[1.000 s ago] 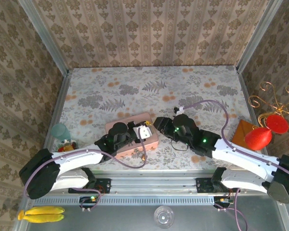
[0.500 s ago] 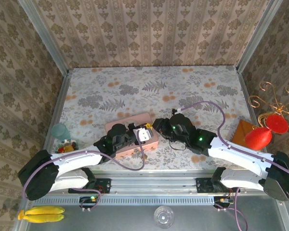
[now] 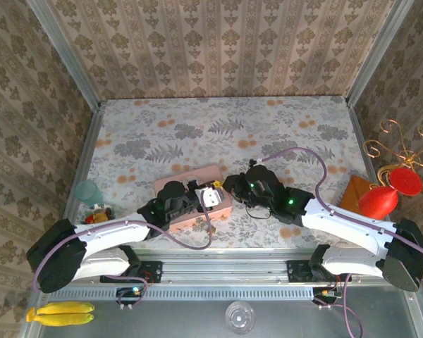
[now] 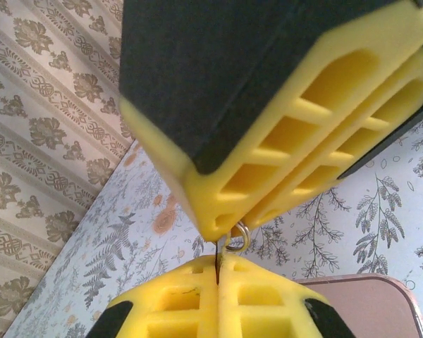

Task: Unlock a padlock with a key

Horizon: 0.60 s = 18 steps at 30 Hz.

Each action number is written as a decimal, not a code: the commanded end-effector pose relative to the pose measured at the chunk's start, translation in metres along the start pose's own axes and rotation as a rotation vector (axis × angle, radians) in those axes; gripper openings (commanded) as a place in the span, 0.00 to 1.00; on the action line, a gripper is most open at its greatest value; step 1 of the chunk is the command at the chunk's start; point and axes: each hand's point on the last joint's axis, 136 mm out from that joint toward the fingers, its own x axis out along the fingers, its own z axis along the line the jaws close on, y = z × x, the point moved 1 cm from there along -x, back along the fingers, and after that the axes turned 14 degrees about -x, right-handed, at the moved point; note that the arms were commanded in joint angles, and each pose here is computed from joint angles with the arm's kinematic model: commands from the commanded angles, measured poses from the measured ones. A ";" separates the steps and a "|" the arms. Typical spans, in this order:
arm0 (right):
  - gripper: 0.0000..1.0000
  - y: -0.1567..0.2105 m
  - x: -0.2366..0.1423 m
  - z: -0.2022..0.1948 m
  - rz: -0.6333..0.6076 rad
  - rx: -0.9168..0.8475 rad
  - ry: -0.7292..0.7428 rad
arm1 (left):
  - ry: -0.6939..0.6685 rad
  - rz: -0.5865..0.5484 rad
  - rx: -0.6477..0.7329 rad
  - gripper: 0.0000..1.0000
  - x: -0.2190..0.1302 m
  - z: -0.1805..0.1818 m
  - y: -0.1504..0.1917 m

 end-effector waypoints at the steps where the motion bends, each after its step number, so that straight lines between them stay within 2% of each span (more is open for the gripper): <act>1: 0.09 -0.003 0.000 0.001 0.001 -0.002 0.012 | 0.024 -0.026 0.015 0.00 0.002 -0.004 -0.009; 4: 0.04 -0.005 -0.003 0.000 -0.014 -0.012 0.014 | 0.022 -0.036 0.011 0.04 0.000 -0.004 -0.010; 10: 0.00 -0.013 -0.007 -0.001 -0.041 -0.053 0.021 | -0.054 -0.062 -0.062 0.31 -0.004 0.011 -0.014; 15: 0.00 -0.026 -0.013 -0.008 -0.099 -0.086 0.031 | -0.088 -0.122 -0.231 0.43 -0.017 0.032 -0.026; 18: 0.00 -0.038 -0.017 -0.008 -0.164 -0.109 -0.014 | -0.090 -0.197 -0.335 0.50 -0.029 0.040 -0.039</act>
